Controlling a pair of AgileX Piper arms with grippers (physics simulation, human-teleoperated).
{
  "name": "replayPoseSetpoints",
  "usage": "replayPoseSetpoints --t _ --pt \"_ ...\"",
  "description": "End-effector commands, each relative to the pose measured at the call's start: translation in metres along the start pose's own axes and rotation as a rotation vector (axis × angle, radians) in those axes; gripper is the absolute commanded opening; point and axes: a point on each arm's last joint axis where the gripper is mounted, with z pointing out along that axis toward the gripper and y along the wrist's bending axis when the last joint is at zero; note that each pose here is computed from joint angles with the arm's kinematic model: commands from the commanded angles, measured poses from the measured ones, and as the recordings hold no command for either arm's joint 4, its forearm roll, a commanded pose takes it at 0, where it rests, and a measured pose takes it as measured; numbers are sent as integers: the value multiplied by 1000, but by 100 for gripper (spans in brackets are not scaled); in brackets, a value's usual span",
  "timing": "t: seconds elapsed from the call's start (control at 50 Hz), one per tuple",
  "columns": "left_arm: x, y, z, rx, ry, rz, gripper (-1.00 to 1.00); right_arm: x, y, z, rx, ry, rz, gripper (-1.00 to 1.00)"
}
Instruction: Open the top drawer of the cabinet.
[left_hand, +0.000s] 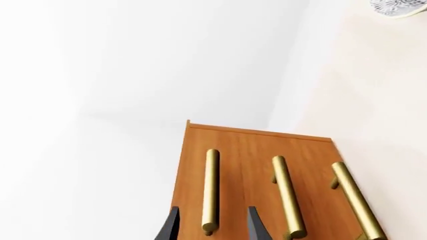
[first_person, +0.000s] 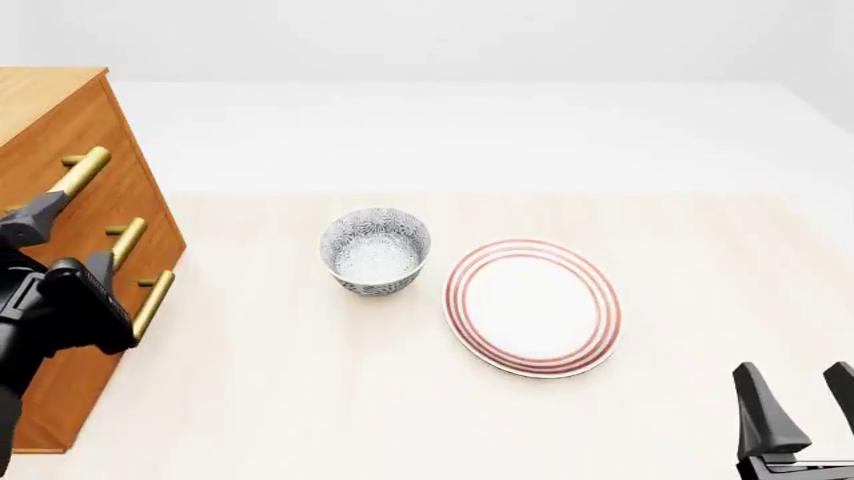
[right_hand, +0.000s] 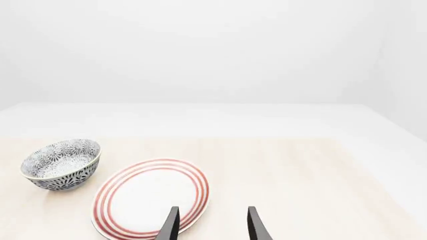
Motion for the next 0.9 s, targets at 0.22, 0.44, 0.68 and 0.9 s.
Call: replayPoseSetpoints --t 0.22,0.44,0.68,0.9 --pt "7 -4 20 -29 27 -3 100 0 0 0 0 0 0 100" --pt "14 -9 27 -20 55 -22 100 0 0 0 0 0 0 100" --pt "25 -9 26 -32 107 -34 100 0 0 0 0 0 0 100" --pt "35 -5 23 -50 153 -41 100 0 0 0 0 0 0 100"
